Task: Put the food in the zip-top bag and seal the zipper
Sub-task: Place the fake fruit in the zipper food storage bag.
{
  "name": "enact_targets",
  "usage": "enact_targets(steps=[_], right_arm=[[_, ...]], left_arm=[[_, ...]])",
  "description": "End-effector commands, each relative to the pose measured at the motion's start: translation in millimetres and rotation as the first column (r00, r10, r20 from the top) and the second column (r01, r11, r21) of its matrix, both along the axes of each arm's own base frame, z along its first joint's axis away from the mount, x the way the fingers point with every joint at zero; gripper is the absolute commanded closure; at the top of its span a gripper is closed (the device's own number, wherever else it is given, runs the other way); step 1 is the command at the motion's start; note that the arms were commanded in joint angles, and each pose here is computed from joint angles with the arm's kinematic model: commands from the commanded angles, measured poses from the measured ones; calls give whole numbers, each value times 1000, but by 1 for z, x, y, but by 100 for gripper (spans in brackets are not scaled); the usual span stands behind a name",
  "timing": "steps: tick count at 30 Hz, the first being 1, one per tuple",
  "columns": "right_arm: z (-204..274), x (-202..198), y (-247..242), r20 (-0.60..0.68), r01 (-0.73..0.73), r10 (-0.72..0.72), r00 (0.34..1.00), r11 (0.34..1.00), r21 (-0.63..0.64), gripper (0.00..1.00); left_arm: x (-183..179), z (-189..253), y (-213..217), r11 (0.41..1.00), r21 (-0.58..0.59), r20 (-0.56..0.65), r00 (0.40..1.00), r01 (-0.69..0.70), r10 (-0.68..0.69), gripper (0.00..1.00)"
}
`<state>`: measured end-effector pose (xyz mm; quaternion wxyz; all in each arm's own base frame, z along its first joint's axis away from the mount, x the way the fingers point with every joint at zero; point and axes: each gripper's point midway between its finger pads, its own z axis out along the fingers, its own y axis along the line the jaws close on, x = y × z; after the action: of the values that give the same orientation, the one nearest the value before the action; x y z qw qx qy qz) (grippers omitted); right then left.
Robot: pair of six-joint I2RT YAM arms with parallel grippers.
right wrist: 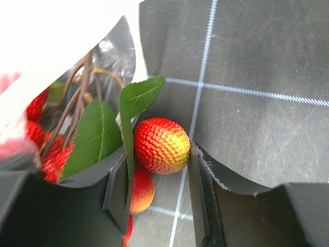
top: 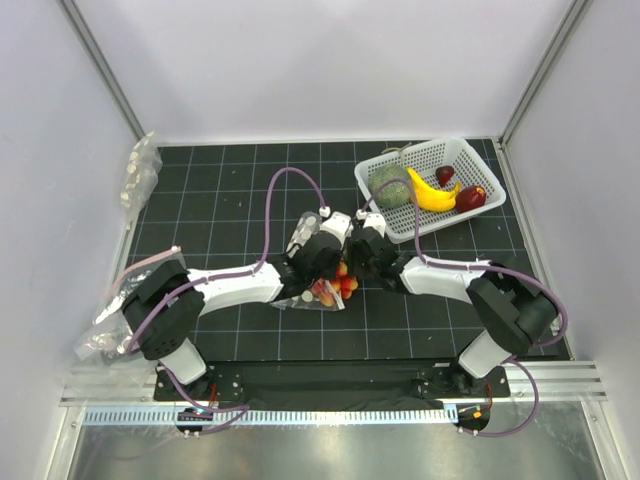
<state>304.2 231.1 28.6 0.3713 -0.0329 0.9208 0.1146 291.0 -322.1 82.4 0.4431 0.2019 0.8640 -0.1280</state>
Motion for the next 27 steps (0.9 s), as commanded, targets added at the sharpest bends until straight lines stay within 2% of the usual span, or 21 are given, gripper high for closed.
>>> enact_targets(steps=[1,7,19,27], right_arm=[[38,3,8,133,-9,10,991,1000,-7,64],[55,-8,10,171,-32,33,985,999,-6,67],[97,-34,14,236,-112,68,969,978,178,69],[111,-40,21,274,-166,96,957,955,245,68]], left_arm=[[-5,28,-10,996,-81,31,999,42,-40,100],[-14,51,-12,991,-117,71,995,71,-63,100],[-22,64,-10,988,-135,83,994,79,-68,100],[-54,89,-31,932,-276,42,972,234,-232,100]])
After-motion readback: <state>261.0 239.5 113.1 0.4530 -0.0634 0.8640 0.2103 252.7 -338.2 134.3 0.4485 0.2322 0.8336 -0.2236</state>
